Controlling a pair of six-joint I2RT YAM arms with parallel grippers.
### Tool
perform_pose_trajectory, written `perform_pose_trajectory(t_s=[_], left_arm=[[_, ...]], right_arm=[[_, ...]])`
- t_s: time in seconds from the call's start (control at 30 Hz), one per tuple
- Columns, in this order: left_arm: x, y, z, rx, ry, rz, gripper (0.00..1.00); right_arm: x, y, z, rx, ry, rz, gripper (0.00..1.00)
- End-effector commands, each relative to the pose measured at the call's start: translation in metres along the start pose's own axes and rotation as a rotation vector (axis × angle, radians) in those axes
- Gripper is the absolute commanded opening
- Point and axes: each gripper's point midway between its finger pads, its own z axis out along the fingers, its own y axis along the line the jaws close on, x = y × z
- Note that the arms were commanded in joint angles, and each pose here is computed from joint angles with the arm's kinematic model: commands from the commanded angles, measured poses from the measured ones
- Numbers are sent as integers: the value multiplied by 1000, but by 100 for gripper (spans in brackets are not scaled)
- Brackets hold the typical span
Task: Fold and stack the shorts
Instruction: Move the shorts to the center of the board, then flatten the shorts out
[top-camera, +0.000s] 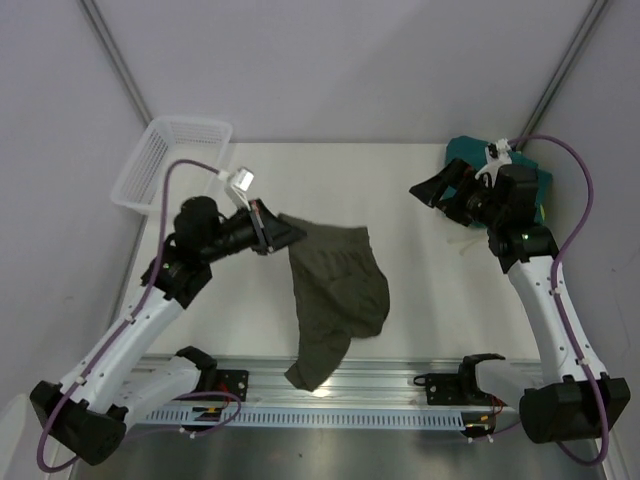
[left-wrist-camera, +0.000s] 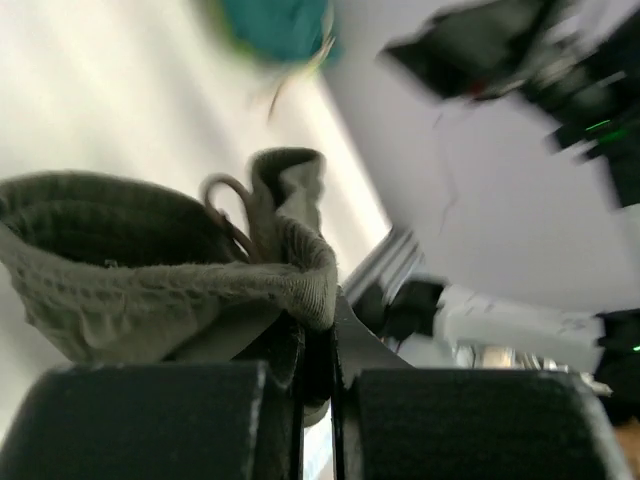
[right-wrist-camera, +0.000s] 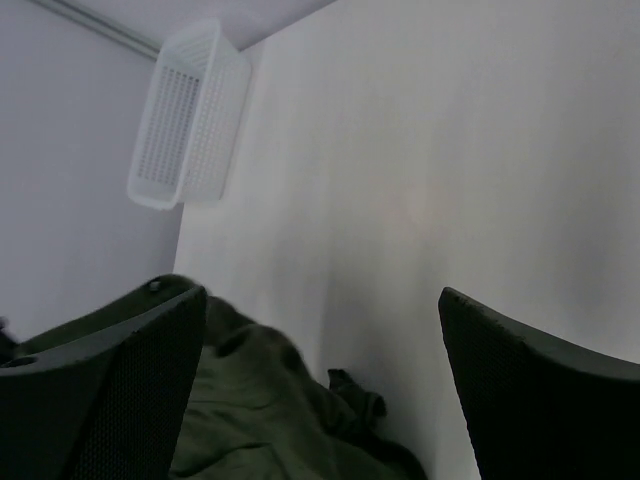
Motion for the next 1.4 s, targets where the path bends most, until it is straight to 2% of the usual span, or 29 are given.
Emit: perform_pose_trajectory(t_s=[0.0,0.17,0.3,0.37,0.4,0.43,0.5,0.53,0.63,0.77,0.93,1.13,1.23,1.3,1.33,1.37], left_arm=[[52,15,-6,-22,106,-81,1],[134,79,-21,-220,345,-239,2],[182,133,-37,-433,444,-315,14],[198,150,-47,-526,508,-333,29],[201,155,-50,-557,521,-335,39],[198,162,-57,-634,517,-328,72],[192,167,-65,-697,507,-300,96],[176,163,-66,-723,469,-265,99],[142,150,-71,-725,379,-175,99],[92,114,-75,-693,265,-108,99],[74,95,-76,-650,206,-113,99],[66,81,-73,-608,198,-113,99],[64,81,-73,-615,210,-104,99],[63,83,-70,-623,221,-106,99],[61,80,-68,-610,222,-108,99],[61,82,-65,-612,234,-114,99]], right_arm=[[23,17,-18,-123,60,-34,100],[88,3,-24,-182,241,36,99],[130,-4,-27,-170,317,39,100],[150,-5,-23,-167,363,33,100],[156,-5,-20,-165,381,26,100],[162,-5,-16,-160,394,18,100],[181,6,-10,-189,442,-32,99],[188,4,-2,-176,455,-47,99],[204,16,12,-218,479,-96,100],[219,21,34,-239,527,-123,93],[238,27,56,-259,558,-154,87],[252,29,79,-310,584,-133,80],[252,39,86,-352,574,-140,55],[238,52,86,-379,522,-171,41],[235,60,84,-396,509,-189,28],[231,66,81,-410,493,-202,19]])
